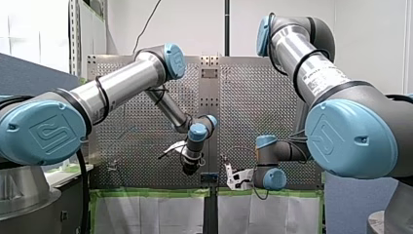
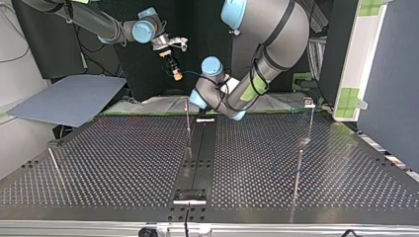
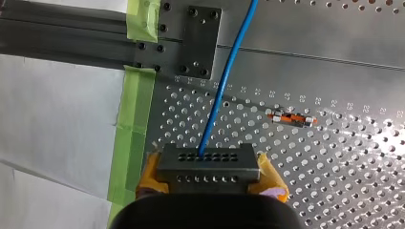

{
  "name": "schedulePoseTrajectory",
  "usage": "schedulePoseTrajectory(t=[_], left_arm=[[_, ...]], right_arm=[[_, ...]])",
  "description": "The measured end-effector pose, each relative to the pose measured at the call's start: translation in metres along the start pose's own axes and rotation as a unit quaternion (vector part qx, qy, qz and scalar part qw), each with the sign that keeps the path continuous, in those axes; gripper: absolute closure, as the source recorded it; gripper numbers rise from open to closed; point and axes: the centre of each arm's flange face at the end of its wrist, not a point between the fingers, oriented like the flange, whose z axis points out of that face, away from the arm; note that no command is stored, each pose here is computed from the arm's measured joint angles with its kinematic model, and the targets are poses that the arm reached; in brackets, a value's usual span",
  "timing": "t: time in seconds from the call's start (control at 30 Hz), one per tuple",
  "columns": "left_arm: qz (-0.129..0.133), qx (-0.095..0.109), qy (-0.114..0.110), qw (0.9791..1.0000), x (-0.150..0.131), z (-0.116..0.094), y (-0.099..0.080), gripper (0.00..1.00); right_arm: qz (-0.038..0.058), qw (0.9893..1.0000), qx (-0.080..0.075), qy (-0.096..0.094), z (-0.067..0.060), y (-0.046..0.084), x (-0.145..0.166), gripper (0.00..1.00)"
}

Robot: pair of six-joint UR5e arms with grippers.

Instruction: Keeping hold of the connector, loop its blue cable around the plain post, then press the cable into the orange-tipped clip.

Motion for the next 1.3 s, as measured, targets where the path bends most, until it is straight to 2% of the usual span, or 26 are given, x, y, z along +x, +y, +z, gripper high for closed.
schedulePoseTrajectory(t=[0.13, 0.23, 0.43, 0.63, 0.9, 1.1, 1.3], left_arm=[[-0.002, 0.002, 0.001, 1.0000, 0.010, 0.020, -0.009, 0.00], [-0.009, 0.001, -0.008, 0.9999, 0.010, 0.029, -0.011, 0.00], [-0.024, -0.001, -0.023, 0.9995, 0.008, 0.037, -0.013, 0.00], [-0.025, 0.000, -0.015, 0.9996, 0.019, 0.048, -0.018, 0.00], [-0.028, 0.001, -0.013, 0.9995, 0.023, 0.052, -0.019, 0.00], [-0.022, 0.002, 0.001, 0.9998, 0.035, 0.062, -0.025, 0.00], [-0.027, 0.002, 0.000, 0.9996, 0.038, 0.065, -0.027, 0.00]], right_arm=[[-0.0001, 1.0000, 0.000, 0.000, 0.001, 0.000, 0.000, 1.00], [-0.0007, 1.0000, 0.000, -0.002, 0.001, 0.000, 0.001, 1.00], [-0.0022, 1.0000, -0.001, -0.005, 0.002, 0.001, 0.001, 1.00], [-0.0022, 1.0000, -0.001, -0.008, 0.001, 0.001, 0.000, 1.00], [-0.0019, 0.9999, -0.004, -0.011, 0.001, 0.001, 0.000, 1.00], [-0.0018, 0.9999, -0.004, -0.011, 0.001, 0.001, 0.000, 1.00], [-0.0018, 0.9999, -0.004, -0.011, 0.001, 0.001, 0.000, 1.00]])
